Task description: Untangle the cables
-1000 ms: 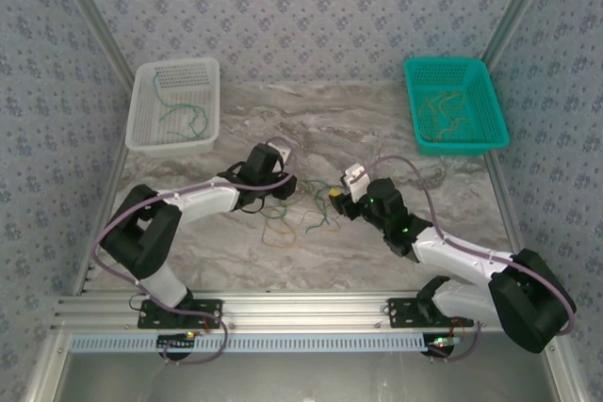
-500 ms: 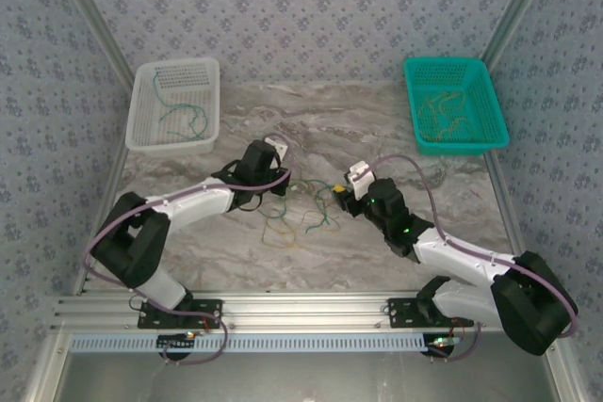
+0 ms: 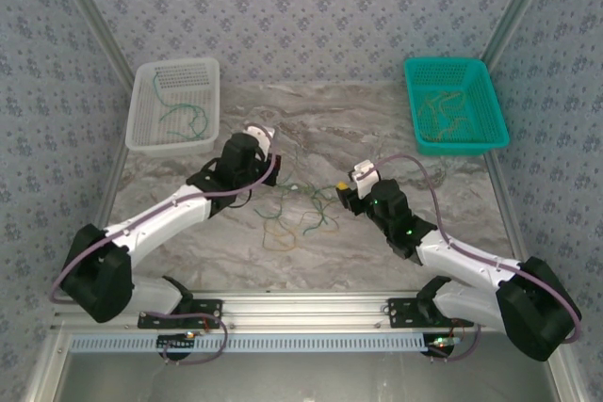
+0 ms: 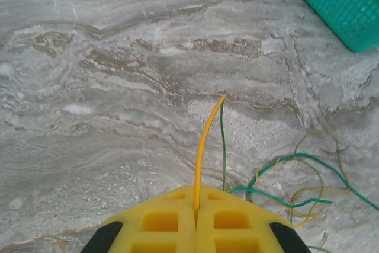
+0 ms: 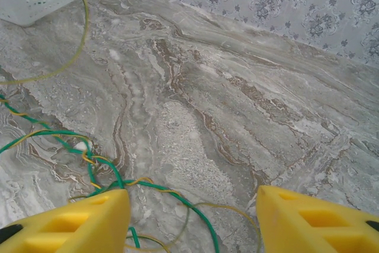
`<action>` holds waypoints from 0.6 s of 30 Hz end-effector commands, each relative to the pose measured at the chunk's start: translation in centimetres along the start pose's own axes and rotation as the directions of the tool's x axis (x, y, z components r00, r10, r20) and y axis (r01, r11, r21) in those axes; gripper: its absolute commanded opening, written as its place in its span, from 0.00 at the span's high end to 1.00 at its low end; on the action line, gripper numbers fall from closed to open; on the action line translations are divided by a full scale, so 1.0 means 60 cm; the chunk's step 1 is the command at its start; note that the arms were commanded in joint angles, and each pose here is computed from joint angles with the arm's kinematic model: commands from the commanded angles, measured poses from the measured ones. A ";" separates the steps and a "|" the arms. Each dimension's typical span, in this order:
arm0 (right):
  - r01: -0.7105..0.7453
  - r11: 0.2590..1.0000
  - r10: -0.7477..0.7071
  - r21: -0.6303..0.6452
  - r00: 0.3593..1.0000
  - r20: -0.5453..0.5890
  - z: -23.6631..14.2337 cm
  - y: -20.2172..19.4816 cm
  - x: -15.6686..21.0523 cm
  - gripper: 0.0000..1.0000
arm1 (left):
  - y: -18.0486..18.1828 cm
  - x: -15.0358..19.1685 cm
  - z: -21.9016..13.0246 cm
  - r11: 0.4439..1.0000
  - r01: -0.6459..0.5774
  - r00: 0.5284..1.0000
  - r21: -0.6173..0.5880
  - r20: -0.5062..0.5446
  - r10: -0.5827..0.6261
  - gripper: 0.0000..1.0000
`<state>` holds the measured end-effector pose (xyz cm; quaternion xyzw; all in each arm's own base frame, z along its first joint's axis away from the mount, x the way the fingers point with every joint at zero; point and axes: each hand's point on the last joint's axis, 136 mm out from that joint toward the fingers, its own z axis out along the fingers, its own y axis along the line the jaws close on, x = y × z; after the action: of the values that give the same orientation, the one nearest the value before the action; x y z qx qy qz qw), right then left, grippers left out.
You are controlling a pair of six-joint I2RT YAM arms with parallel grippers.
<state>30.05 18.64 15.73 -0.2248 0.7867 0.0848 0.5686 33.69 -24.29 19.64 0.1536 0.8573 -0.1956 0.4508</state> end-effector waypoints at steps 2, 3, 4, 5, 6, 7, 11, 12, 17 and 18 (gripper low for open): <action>-0.022 1.000 0.022 0.021 1.000 0.007 -0.001 -0.008 -0.001 0.39 | -0.001 -0.045 -0.031 1.000 -0.003 0.997 0.007 0.071 0.002 1.00; -0.022 1.000 0.022 0.018 1.000 0.008 -0.001 -0.007 -0.001 0.39 | 0.000 -0.046 -0.033 1.000 -0.005 0.997 0.006 0.073 0.004 1.00; -0.023 1.000 0.023 0.010 1.000 0.011 -0.001 -0.006 -0.002 0.39 | 0.003 -0.045 -0.032 1.000 -0.006 0.997 0.003 0.071 0.006 1.00; -0.021 1.000 0.021 -0.003 1.000 0.016 -0.002 -0.002 -0.002 0.39 | 0.004 -0.042 -0.031 1.000 -0.005 0.998 0.002 0.066 0.005 1.00; -0.020 1.000 0.020 -0.018 1.000 0.023 -0.002 0.002 -0.003 0.39 | 0.008 -0.041 -0.032 1.000 0.002 0.998 -0.002 0.065 -0.002 1.00; -0.019 0.999 0.020 -0.029 0.999 0.031 -0.003 0.005 -0.005 0.39 | 0.007 -0.044 -0.036 1.000 0.014 0.997 0.007 0.076 -0.014 1.00; -0.028 0.997 0.030 -0.068 0.999 0.033 -0.001 0.015 -0.004 0.38 | 0.002 -0.070 -0.061 0.997 0.052 0.987 0.061 0.147 -0.061 1.00; -0.029 0.996 0.032 -0.081 0.999 0.035 0.000 0.017 -0.004 0.38 | 0.000 -0.077 -0.066 0.996 0.050 0.986 0.067 0.157 -0.060 1.00; -0.027 0.992 0.032 -0.126 0.999 0.039 0.002 0.029 -0.009 0.37 | 0.003 -0.087 -0.071 0.999 0.021 0.987 0.049 0.159 -0.028 1.00; -0.029 0.992 0.034 -0.124 0.999 0.038 0.002 0.028 -0.008 0.36 | 0.009 -0.081 -0.066 0.999 0.020 0.988 0.036 0.150 -0.025 1.00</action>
<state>29.43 19.84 15.29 -0.2463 0.7801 0.1282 0.5607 33.39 -22.45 24.41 0.1326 0.8272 -0.2265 0.4968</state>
